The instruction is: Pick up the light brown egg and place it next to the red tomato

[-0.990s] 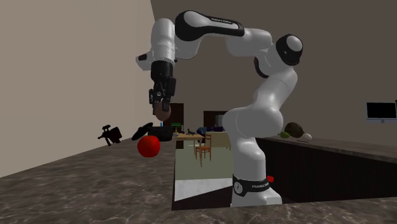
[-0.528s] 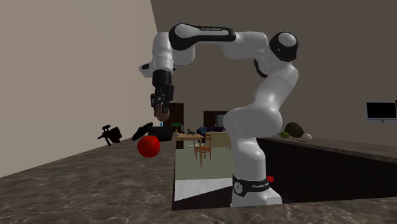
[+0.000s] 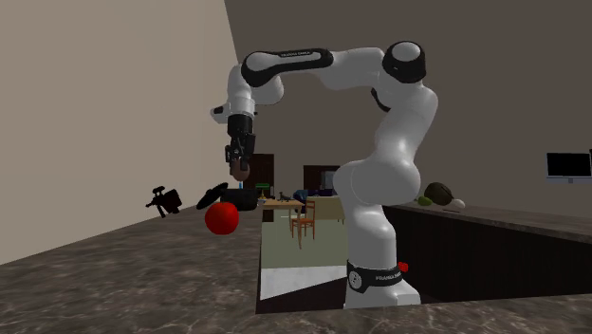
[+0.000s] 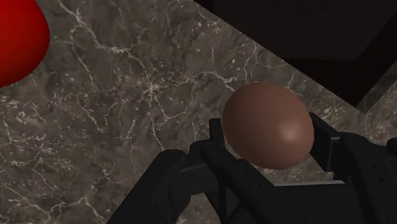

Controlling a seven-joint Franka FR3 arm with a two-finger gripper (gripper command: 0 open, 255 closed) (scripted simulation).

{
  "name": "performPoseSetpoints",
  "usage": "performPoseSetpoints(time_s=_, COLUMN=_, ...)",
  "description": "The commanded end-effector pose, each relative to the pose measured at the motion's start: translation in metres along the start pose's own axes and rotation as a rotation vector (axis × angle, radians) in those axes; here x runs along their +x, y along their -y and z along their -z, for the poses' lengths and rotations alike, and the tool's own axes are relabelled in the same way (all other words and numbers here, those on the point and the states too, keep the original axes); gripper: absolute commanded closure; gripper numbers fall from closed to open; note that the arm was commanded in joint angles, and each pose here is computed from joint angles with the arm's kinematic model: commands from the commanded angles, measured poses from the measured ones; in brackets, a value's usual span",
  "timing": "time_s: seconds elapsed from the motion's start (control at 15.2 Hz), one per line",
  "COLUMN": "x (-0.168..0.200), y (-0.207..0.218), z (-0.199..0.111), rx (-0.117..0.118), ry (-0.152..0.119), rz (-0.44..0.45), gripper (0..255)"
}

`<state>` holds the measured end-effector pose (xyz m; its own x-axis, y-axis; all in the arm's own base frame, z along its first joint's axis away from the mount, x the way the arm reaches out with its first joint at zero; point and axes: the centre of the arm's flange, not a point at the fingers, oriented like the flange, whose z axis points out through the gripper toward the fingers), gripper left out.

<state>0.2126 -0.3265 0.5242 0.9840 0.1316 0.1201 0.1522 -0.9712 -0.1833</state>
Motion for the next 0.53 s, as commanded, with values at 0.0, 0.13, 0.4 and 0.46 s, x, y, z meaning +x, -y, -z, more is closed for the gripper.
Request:
performPoseSetpoints(time_s=0.0, x=-0.016, y=-0.023, z=0.005, rx=-0.001, ry=0.001, rz=0.001, gripper=255)
performPoseSetpoints(time_s=0.13, x=-0.029, y=-0.045, z=0.011, rx=-0.001, ry=0.001, rz=0.001, gripper=255)
performPoseSetpoints(time_s=0.4, x=-0.053, y=-0.091, z=0.023, rx=-0.001, ry=0.001, rz=0.001, gripper=255)
performPoseSetpoints(time_s=0.46, x=-0.059, y=-0.102, z=0.025, rx=-0.001, ry=0.001, rz=0.001, gripper=255)
